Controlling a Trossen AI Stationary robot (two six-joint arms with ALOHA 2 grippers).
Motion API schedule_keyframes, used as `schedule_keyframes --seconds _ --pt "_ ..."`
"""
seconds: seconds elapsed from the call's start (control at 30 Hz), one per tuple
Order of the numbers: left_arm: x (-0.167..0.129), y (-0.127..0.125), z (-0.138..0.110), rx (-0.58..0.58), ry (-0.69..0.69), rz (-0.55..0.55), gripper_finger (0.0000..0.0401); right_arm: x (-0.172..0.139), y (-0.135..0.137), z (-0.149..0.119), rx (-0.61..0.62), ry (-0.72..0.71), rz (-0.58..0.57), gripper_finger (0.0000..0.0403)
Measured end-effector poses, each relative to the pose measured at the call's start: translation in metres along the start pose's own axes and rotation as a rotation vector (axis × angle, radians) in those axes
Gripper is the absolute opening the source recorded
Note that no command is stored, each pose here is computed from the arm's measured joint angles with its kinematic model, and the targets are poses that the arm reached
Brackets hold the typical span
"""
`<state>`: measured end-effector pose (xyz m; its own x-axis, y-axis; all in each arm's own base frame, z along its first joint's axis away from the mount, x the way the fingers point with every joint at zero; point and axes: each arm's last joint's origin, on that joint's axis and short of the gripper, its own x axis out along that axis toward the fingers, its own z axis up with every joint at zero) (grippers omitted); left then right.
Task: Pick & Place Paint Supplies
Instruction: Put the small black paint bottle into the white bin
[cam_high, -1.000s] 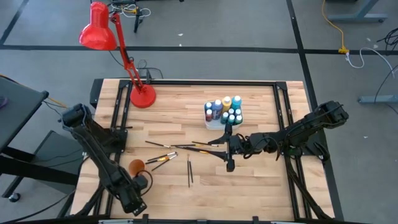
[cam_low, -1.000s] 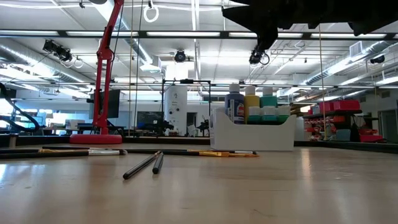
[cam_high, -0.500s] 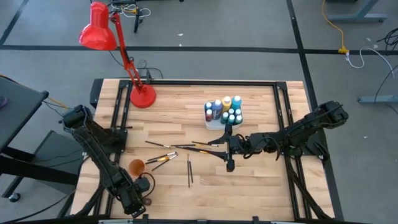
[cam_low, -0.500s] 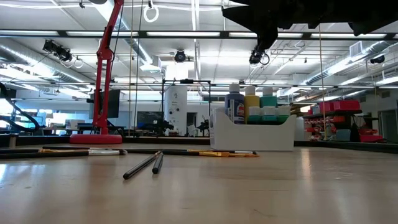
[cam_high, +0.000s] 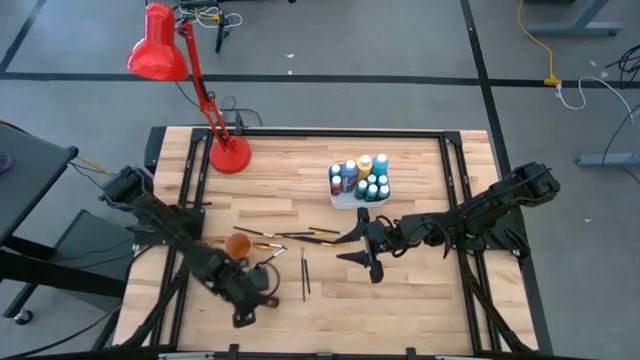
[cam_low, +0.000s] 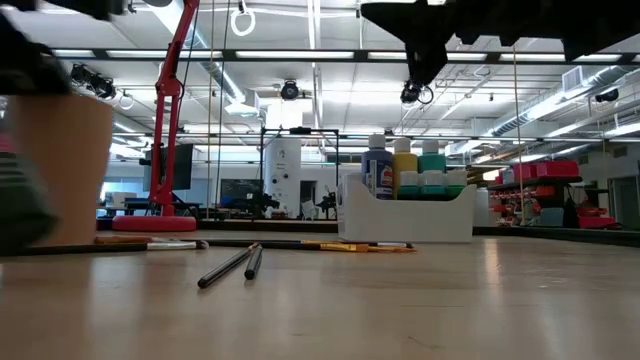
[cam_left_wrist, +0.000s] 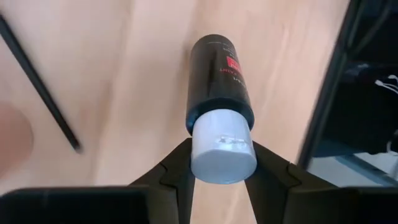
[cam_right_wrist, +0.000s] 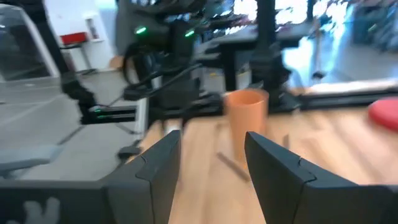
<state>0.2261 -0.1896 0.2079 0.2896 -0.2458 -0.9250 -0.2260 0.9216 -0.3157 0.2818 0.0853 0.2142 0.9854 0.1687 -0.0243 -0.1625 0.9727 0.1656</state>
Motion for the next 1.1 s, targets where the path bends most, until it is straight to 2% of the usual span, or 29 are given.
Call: schedule_keyframes --seconds 0.17,0.37,0.5,0.7,0.77,0.9,1.1 --pt "-0.005 0.01 0.026 0.117 -0.042 -0.012 0.0127 0.008 -0.001 -0.016 0.043 0.071 0.023 0.0182" --pt "-0.037 0.004 0.057 0.329 -0.114 -0.023 0.0121 0.031 0.002 -0.022 0.049 0.092 0.037 0.0182" --pt "-0.061 0.009 0.074 0.447 -0.131 0.061 0.0121 0.049 0.008 -0.012 0.059 0.086 0.081 0.0182" --pt "-0.073 0.021 0.092 0.694 -0.175 0.183 0.0121 0.071 0.003 0.003 0.129 0.246 0.024 0.0182" --pt "-0.074 0.026 0.096 0.76 -0.18 0.218 0.0121 0.076 0.001 0.007 0.129 0.287 0.052 0.0182" --pt "-0.076 0.033 0.105 0.844 -0.199 0.277 0.0123 0.083 0.0 0.016 0.142 0.285 0.139 0.0182" --pt "-0.078 0.04 0.116 0.935 -0.243 0.312 0.0121 0.084 -0.014 0.016 0.109 0.298 0.119 0.0194"
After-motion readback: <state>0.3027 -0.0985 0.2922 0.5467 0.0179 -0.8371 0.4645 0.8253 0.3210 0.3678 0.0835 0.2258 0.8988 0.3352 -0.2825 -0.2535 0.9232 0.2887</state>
